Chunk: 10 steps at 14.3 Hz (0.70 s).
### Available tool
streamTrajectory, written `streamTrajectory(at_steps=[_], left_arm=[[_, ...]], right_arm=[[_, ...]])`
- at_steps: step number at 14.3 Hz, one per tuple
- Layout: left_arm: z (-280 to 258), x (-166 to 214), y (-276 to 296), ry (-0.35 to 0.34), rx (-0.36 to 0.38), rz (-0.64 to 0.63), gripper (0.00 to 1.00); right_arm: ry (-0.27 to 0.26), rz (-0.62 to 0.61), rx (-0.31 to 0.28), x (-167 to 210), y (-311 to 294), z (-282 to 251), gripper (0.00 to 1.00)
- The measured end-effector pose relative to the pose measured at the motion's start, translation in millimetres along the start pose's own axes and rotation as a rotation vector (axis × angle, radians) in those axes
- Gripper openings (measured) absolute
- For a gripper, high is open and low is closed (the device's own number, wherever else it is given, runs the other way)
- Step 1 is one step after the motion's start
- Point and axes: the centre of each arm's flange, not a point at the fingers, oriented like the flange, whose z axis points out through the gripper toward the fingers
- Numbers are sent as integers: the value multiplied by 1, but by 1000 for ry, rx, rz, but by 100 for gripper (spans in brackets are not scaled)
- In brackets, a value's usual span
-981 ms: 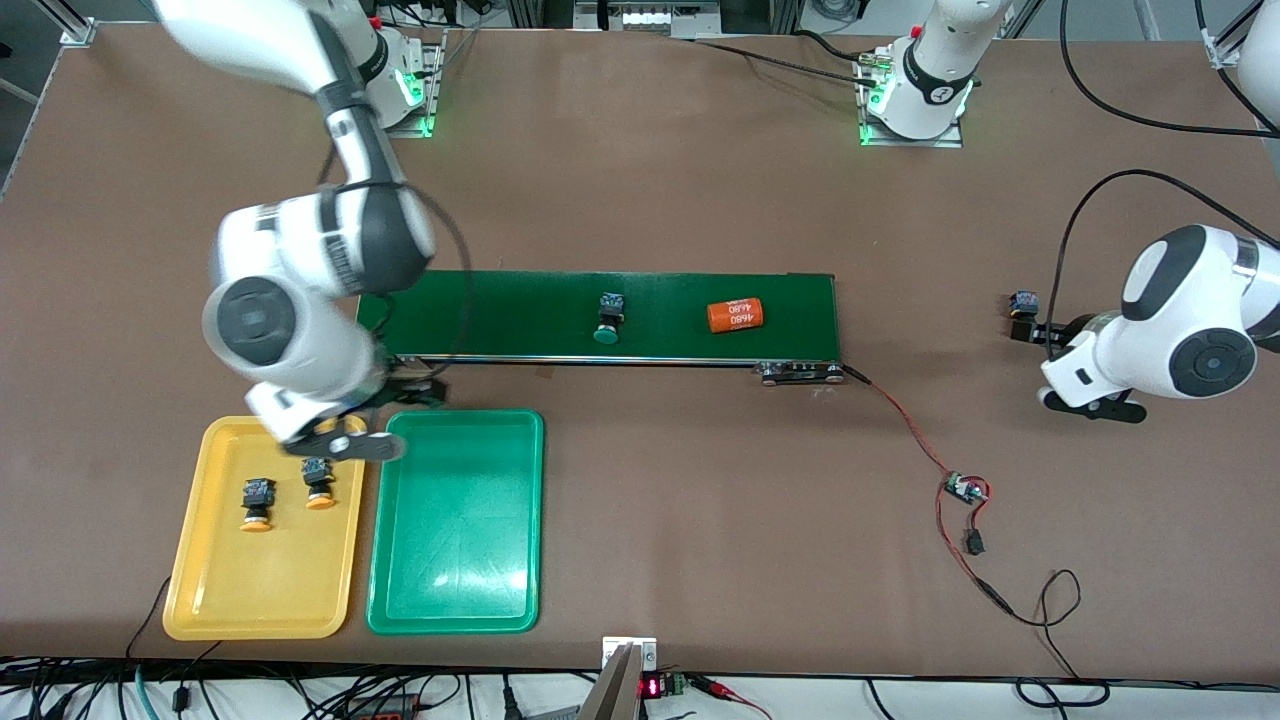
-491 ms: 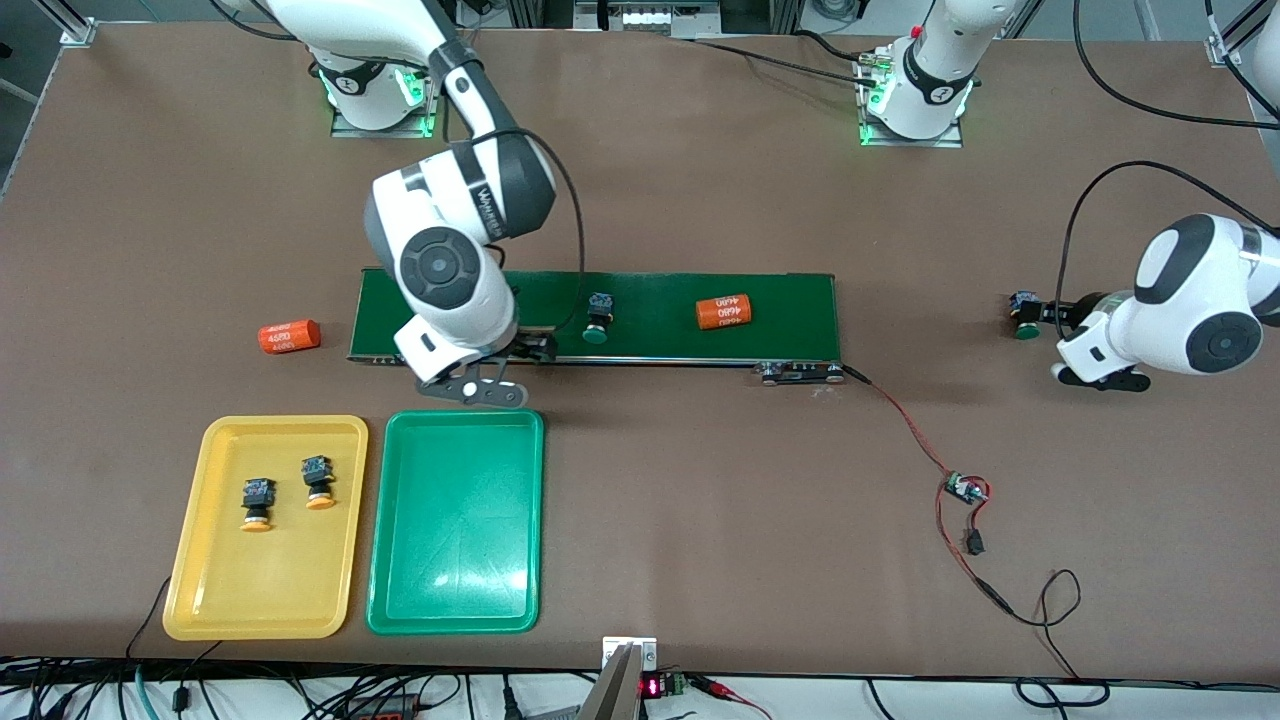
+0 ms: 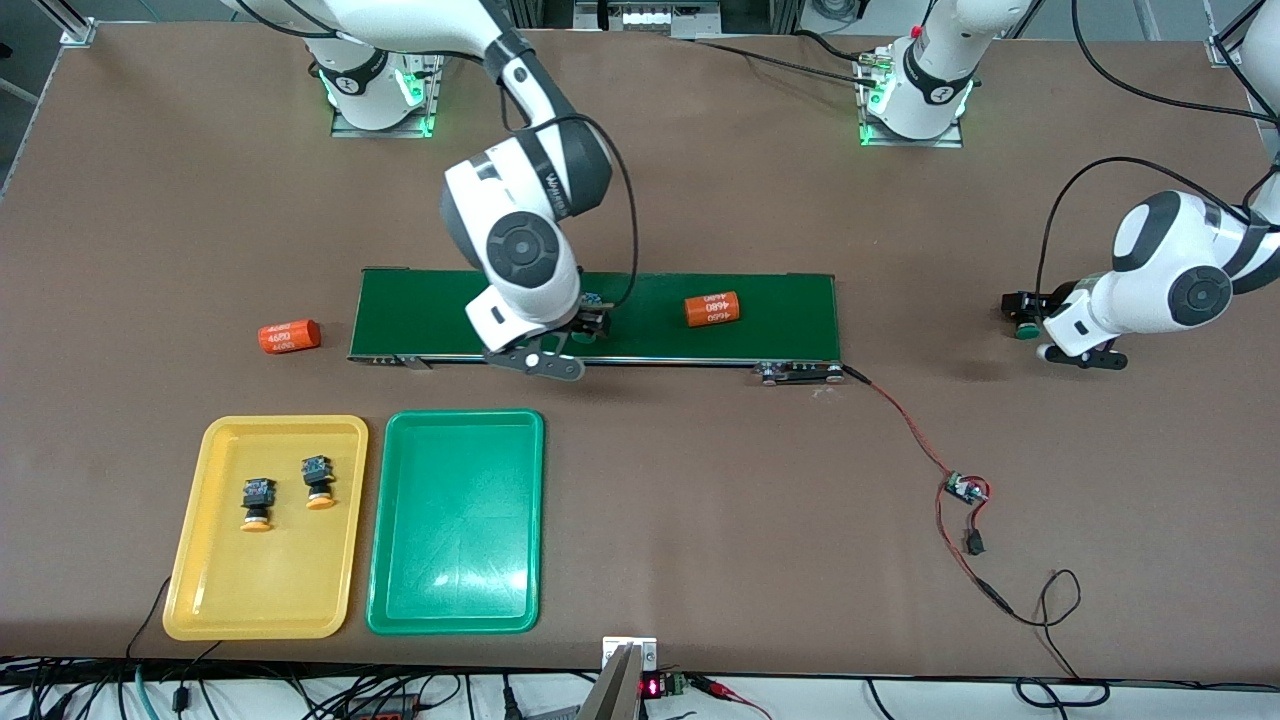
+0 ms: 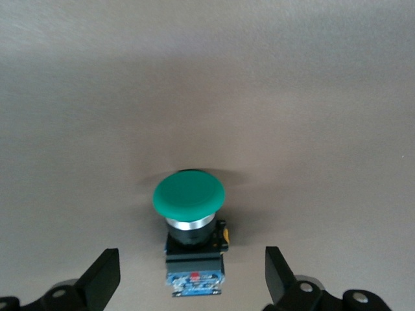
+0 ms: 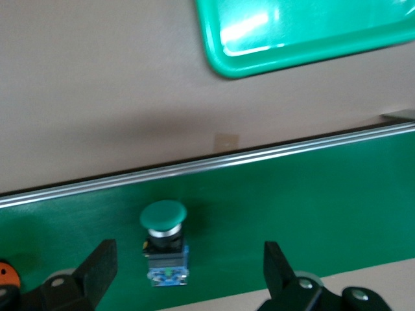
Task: Sort buttons by color to trays
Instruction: 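Reach the right gripper to the green button while the left gripper reaches buttons, then grasp the green button with the right gripper while the left gripper grasps another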
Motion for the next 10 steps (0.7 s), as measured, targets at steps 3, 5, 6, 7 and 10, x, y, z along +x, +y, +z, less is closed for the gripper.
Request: streamTrajectory(at_steps=[3, 5, 6, 7, 10], left_arm=[[4, -1, 2, -1, -4, 3, 64], [4, -1, 2, -2, -3, 4, 45], [3, -1, 2, -5, -1, 4, 41], [1, -1, 3, -12, 3, 6, 41], [-27, 9, 8, -7, 34, 18, 41]], right_arm=[[13, 24, -9, -18, -14, 32, 100], [9, 34, -24, -22, -14, 51, 100], [7, 39, -31, -21, -10, 57, 100], [3, 46, -39, -19, -6, 63, 100], [-14, 63, -64, -16, 6, 78, 93]])
